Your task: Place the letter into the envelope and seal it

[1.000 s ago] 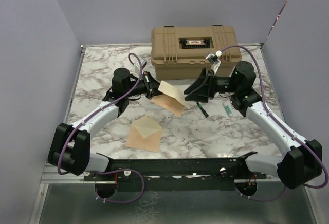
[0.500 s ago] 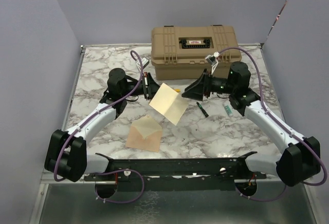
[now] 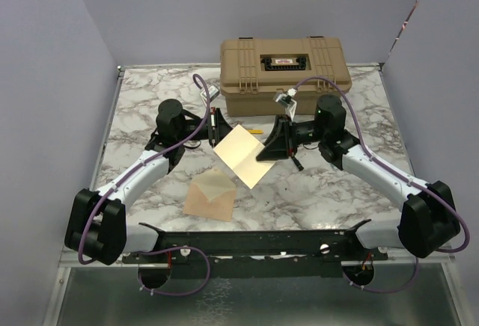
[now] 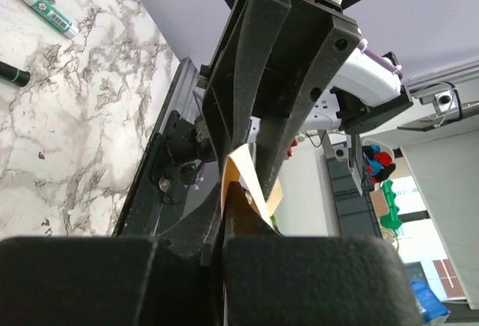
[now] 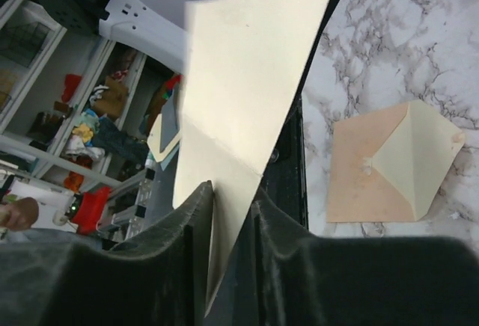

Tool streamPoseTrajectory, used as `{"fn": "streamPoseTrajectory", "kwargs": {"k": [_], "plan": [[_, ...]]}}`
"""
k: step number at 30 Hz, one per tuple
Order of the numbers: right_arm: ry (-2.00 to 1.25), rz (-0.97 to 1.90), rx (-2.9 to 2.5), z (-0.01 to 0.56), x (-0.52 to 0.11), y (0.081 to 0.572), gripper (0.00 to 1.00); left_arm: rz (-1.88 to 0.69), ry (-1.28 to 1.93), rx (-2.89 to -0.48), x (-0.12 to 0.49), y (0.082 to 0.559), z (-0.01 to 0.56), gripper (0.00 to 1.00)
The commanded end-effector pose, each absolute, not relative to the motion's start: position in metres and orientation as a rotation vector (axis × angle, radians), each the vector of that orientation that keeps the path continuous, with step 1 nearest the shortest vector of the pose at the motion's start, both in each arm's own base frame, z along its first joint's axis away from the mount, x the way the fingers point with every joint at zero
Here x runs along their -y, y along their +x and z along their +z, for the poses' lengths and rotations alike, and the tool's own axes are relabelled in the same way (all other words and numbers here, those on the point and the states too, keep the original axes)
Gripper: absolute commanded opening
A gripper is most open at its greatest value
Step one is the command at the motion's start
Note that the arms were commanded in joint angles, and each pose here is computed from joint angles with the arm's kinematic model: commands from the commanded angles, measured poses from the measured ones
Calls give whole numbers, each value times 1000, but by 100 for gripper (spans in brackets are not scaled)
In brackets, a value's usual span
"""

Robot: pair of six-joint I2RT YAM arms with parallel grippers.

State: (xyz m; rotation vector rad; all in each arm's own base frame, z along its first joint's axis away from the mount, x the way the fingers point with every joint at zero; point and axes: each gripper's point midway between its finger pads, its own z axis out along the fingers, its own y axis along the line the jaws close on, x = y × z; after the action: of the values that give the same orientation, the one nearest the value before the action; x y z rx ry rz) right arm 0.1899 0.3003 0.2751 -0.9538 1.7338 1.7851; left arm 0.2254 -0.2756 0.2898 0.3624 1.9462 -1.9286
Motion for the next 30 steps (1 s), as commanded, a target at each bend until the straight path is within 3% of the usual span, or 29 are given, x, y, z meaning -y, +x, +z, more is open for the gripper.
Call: {"fn": "streamPoseTrajectory", "kwargs": {"k": [1, 3, 4, 6, 11, 16, 18, 22, 27, 30], "plan": [[-1008, 1823, -1671, 284, -296, 179, 19, -1906, 439, -1877, 271, 222, 304, 0], [-994, 1813, -1677, 284, -297, 181, 2, -1889, 410, -1887, 268, 228, 302, 0], [-986, 1802, -1682, 284, -298, 184, 1, -1879, 393, -1900, 267, 231, 299, 0], [-953, 1763, -1716, 280, -300, 192, 1, -1833, 353, -1948, 262, 241, 290, 8], [-787, 1551, -1901, 250, -301, 226, 1, -1457, 163, -2216, 226, 277, 229, 46], [-611, 1317, -2090, 213, -291, 259, 0, -723, -177, -2509, 143, 313, 149, 61], [-603, 1294, -2113, 207, -290, 262, 1, -577, -193, -2515, 125, 318, 144, 66], [-637, 1349, -2081, 213, -295, 259, 1, -718, -57, -2398, 144, 322, 180, 74], [-686, 1467, -2005, 230, -304, 251, 0, -1049, 220, -2079, 192, 304, 256, 78], [-734, 1567, -1931, 246, -309, 241, 1, -1154, 330, -2018, 214, 287, 267, 79]]}}
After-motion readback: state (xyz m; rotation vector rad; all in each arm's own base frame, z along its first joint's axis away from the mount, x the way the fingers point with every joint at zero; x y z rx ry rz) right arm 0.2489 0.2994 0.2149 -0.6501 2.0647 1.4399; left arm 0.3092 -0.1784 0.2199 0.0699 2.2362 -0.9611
